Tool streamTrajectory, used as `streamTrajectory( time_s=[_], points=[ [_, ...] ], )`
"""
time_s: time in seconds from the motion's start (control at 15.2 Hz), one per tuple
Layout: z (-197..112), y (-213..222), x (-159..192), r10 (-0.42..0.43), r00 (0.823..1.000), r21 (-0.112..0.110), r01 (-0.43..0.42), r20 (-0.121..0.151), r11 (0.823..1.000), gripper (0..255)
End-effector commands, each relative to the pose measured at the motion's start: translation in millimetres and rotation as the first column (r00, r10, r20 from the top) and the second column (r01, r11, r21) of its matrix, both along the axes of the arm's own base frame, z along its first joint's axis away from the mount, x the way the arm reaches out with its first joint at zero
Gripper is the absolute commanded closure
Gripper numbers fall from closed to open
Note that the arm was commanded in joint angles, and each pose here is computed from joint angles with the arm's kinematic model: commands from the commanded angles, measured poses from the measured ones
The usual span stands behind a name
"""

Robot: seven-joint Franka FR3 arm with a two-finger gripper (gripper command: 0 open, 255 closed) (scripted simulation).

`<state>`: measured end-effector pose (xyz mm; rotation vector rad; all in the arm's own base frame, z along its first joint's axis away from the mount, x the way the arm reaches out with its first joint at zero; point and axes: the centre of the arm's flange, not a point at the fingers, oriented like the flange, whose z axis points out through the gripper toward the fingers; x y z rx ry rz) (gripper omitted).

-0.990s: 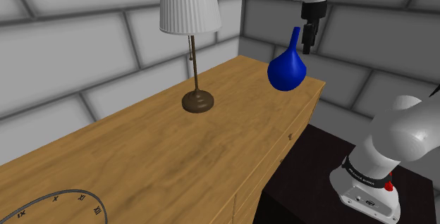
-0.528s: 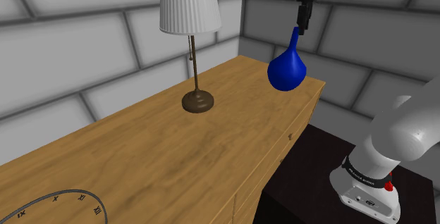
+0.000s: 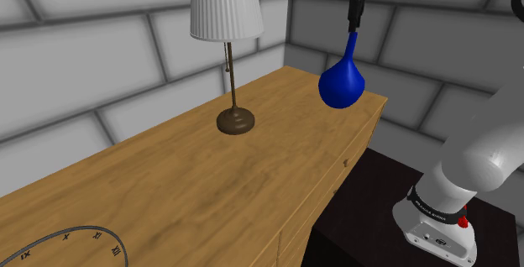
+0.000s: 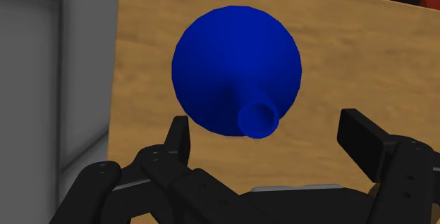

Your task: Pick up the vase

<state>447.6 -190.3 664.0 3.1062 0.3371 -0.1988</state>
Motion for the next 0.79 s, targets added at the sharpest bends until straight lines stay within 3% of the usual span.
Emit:
streamTrajectory(
  time_s=[0.0, 0.33, 0.4, 0.73],
  points=[
    [-9, -1, 1, 0.001, 1.0, 0.0, -0.001, 0.0, 1.0, 0],
    [-28, -1, 1, 0.001, 1.0, 0.0, -0.001, 0.0, 1.0, 0],
    [-28, -1, 1, 0.001, 1.0, 0.0, -0.001, 0.0, 1.0, 255],
    [-28, -1, 1, 0.001, 1.0, 0.0, -0.001, 0.0, 1.0, 255]
  ],
)
